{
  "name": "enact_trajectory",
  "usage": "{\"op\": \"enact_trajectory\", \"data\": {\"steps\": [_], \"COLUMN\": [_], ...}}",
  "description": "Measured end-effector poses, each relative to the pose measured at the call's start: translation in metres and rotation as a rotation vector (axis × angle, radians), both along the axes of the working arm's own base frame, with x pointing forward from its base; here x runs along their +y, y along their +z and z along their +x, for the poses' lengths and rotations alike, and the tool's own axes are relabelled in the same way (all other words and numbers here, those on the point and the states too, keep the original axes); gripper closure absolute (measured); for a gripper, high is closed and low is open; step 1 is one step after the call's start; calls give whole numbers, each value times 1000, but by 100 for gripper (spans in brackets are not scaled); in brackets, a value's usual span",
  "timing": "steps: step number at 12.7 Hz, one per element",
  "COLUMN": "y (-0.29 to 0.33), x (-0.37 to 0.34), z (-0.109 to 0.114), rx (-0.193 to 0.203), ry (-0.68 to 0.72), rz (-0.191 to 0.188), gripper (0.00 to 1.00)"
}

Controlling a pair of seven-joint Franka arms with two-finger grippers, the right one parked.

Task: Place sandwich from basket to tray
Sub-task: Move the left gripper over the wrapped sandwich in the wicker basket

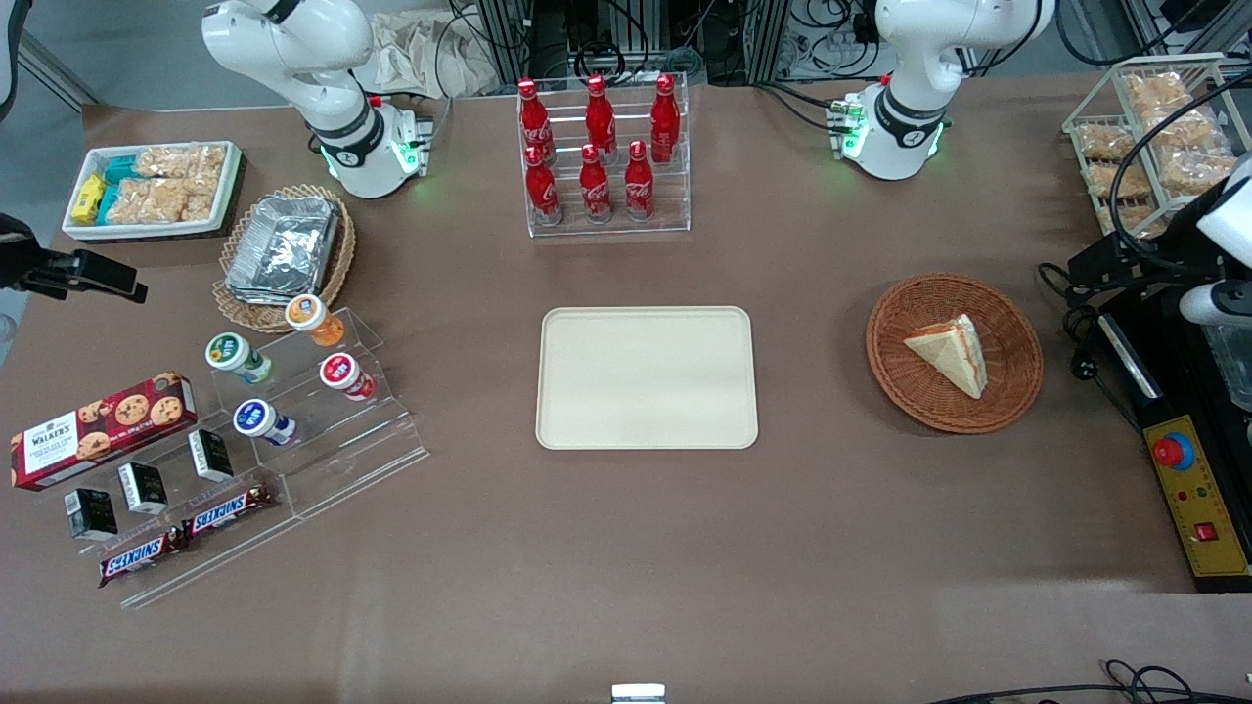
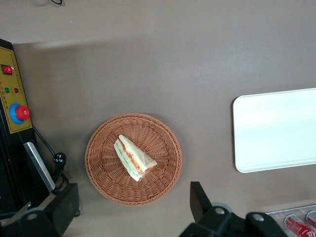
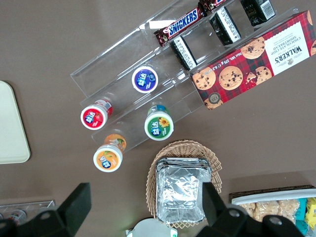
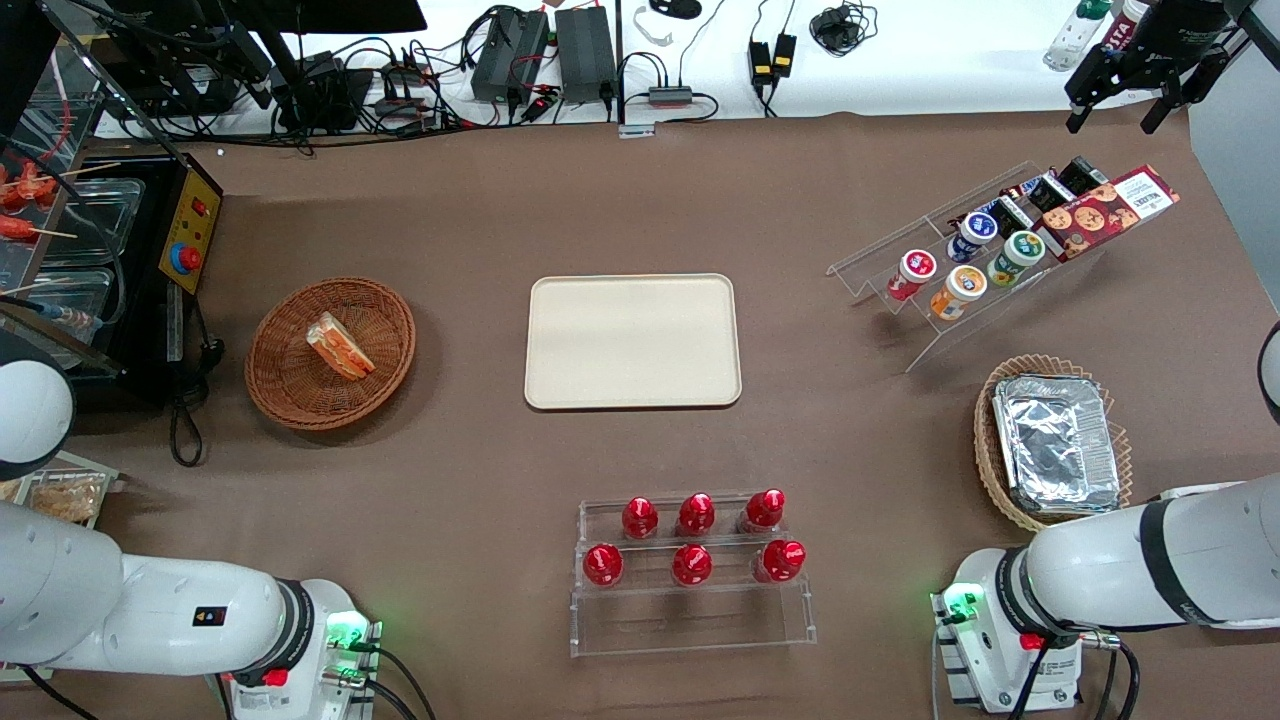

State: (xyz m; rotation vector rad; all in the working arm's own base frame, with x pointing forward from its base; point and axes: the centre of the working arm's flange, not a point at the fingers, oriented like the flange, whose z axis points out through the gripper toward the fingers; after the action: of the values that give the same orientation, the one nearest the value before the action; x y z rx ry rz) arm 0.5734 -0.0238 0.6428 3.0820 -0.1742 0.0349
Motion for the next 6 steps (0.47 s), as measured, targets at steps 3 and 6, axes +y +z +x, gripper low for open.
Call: {"op": "enact_trajectory", "data": {"steps": [3,6], "y": [0,-2], "x": [5,22], "z": [0,-2], "rx": [2,31], "ry": [12,169], "rz": [0,2], "gripper": [0,0]}}
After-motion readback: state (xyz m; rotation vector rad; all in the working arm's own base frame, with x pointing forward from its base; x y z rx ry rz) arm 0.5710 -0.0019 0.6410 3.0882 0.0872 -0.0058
